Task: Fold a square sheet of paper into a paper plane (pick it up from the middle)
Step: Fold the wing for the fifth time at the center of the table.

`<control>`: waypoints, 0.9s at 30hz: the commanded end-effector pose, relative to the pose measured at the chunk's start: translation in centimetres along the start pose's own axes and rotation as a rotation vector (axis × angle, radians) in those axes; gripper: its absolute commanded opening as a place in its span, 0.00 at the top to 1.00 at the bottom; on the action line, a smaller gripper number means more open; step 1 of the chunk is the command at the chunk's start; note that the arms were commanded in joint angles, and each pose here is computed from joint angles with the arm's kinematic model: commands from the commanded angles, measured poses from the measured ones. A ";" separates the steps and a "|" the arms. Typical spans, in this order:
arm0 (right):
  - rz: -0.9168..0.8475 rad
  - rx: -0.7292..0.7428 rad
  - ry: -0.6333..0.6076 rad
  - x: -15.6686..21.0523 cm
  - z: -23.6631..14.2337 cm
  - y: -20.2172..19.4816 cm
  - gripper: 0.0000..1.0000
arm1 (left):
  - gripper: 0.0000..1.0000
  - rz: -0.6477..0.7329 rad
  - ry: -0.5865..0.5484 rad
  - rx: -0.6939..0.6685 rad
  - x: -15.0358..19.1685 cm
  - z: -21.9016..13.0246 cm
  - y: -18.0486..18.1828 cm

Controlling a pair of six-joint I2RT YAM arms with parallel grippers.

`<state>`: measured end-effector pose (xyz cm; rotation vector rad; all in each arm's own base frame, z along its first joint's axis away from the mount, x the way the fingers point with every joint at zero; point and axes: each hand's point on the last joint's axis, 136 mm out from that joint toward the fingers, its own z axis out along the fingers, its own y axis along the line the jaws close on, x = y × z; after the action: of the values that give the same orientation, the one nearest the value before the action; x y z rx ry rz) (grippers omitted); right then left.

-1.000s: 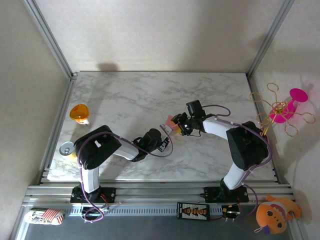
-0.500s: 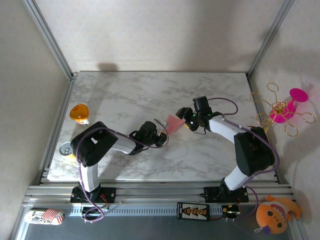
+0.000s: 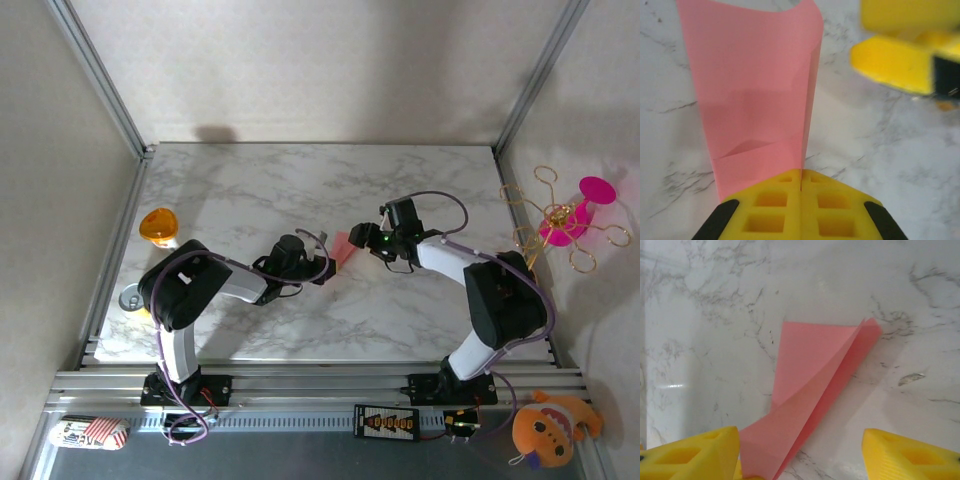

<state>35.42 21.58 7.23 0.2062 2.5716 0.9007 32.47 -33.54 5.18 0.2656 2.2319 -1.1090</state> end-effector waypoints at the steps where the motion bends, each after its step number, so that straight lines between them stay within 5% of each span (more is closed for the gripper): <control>1: -0.045 -0.062 0.043 0.7 0.9 0.5 0.34 | 1.00 -0.135 -0.041 0.078 -0.7 -0.2 -0.7; 27: -0.102 -0.003 0.154 2.3 4.0 -1.5 0.29 | 1.00 -0.412 -0.044 0.095 0.6 0.2 0.9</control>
<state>34.80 23.24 3.82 0.0194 2.6647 0.9577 32.23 -33.27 4.13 -0.1651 2.2680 -1.3822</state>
